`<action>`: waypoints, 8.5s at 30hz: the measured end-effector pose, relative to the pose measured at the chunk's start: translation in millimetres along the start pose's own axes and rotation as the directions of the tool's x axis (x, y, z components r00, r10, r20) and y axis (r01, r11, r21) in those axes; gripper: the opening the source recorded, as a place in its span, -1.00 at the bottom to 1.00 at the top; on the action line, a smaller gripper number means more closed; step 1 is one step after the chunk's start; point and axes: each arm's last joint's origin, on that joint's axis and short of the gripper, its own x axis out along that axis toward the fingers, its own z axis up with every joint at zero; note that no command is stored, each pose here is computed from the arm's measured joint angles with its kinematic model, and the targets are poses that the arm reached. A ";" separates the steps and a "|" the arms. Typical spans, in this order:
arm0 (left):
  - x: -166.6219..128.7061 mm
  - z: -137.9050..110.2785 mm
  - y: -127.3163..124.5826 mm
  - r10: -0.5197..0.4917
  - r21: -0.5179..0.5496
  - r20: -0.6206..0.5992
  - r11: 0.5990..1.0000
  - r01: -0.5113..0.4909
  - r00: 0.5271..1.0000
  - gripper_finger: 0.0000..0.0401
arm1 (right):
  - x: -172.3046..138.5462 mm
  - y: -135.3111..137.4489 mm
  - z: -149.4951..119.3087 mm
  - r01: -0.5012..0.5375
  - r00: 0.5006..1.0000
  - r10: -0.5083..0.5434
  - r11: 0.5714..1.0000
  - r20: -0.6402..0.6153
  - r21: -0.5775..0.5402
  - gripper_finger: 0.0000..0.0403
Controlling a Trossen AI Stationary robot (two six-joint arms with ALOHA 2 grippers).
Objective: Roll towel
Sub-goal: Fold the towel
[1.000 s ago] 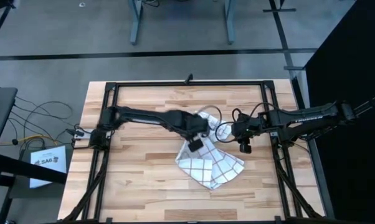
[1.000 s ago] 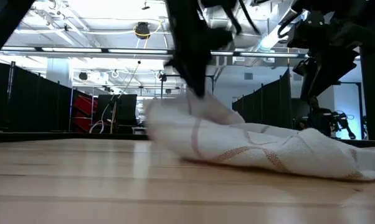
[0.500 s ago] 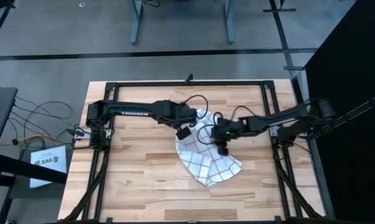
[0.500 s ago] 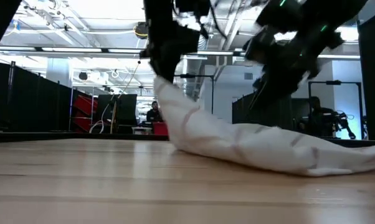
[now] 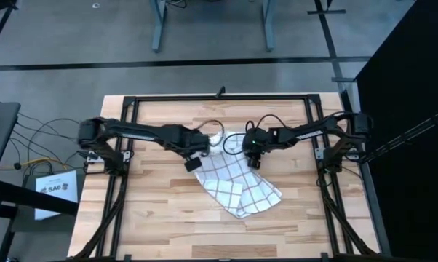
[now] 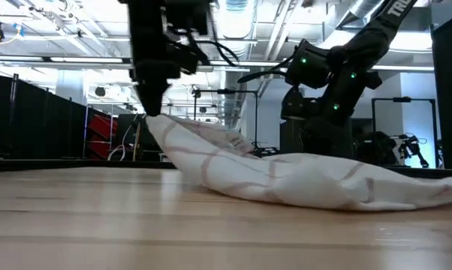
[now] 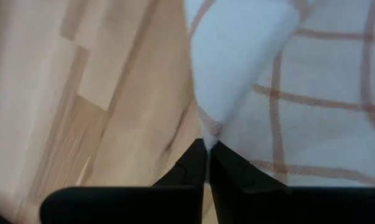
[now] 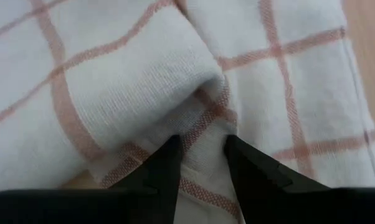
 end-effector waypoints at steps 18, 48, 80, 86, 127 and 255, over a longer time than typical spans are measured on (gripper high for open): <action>-21.0 -14.9 38.3 -0.345 -0.028 0.396 0.922 0.387 0.851 -0.91 | -23.6 -7.2 1.4 -0.031 1.000 0.031 0.999 -0.002 -0.012 -0.41; 69.8 37.8 -112.1 -0.484 0.594 -0.055 0.687 0.418 0.873 -0.42 | -79.1 -6.2 3.0 -0.059 0.994 0.067 0.995 0.088 -0.084 -0.41; 47.7 52.9 -116.6 -0.457 0.626 0.021 0.699 0.344 0.889 -1.00 | -75.1 39.1 17.3 -0.228 0.939 0.272 0.950 0.209 -0.212 -0.41; 49.4 49.3 -115.0 -0.438 0.617 -0.011 0.704 0.350 0.899 -1.00 | -29.7 44.1 8.6 -0.260 0.960 0.275 0.947 0.059 -0.187 -0.41; -66.6 -15.3 -117.5 0.117 -0.042 0.438 0.993 -0.109 0.891 -1.00 | -1.1 11.6 12.7 -0.274 0.962 0.273 0.946 -0.027 -0.172 -0.41; 101.2 77.1 13.1 -0.315 0.297 0.097 0.915 0.274 0.944 -0.36 | -41.3 78.4 -9.1 -0.304 0.947 0.303 0.953 -0.101 0.006 -0.41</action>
